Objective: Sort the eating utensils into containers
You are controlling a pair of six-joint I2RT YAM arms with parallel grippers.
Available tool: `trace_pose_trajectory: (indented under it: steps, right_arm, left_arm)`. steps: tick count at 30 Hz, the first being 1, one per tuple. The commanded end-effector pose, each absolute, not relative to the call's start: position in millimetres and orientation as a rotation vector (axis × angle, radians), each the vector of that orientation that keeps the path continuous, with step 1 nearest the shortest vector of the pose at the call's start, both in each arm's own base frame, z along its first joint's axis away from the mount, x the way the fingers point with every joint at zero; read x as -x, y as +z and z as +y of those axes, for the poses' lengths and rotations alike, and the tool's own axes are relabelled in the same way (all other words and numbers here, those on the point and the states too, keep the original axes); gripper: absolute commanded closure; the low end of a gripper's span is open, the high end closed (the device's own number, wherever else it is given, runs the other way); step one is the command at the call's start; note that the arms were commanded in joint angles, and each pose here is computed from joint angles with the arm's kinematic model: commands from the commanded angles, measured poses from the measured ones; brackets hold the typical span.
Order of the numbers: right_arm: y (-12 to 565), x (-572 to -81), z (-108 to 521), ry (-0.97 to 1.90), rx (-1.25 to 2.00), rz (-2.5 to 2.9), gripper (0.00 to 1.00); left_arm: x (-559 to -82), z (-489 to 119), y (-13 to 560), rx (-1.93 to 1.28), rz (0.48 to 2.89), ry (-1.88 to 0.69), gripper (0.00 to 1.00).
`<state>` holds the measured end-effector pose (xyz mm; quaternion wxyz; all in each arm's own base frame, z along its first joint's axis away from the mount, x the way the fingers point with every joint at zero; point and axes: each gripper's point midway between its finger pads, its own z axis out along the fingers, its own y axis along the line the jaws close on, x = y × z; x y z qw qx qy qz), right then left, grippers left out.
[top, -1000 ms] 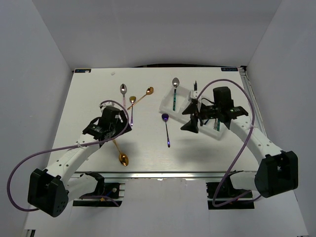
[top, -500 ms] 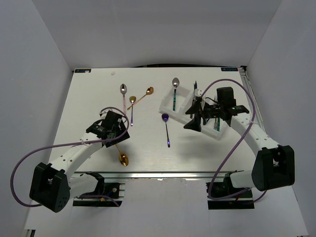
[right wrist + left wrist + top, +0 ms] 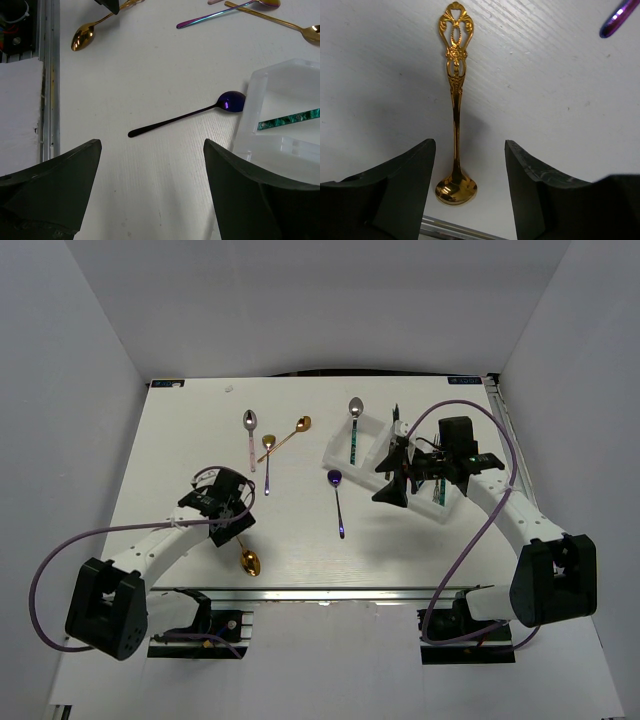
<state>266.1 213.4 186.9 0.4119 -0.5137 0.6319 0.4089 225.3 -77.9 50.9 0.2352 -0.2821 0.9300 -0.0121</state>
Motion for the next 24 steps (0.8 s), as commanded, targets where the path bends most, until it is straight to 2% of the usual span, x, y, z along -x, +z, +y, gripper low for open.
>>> trace_pose_trajectory:
  steps: [1,12,24]
  right_arm:
    - [196,-260,215,1.037,1.312,1.544,0.11]
    - [197,-260,214,1.025,1.315,1.543,0.11]
    - [196,-261,214,1.027,1.317,1.546,0.11]
  left_arm:
    - [-231,-75,47,0.842,2.519,-0.056,0.32]
    - [-225,-77,25,0.918,2.588,-0.089,0.42]
    - [-216,-79,14,0.916,2.641,-0.087,0.49]
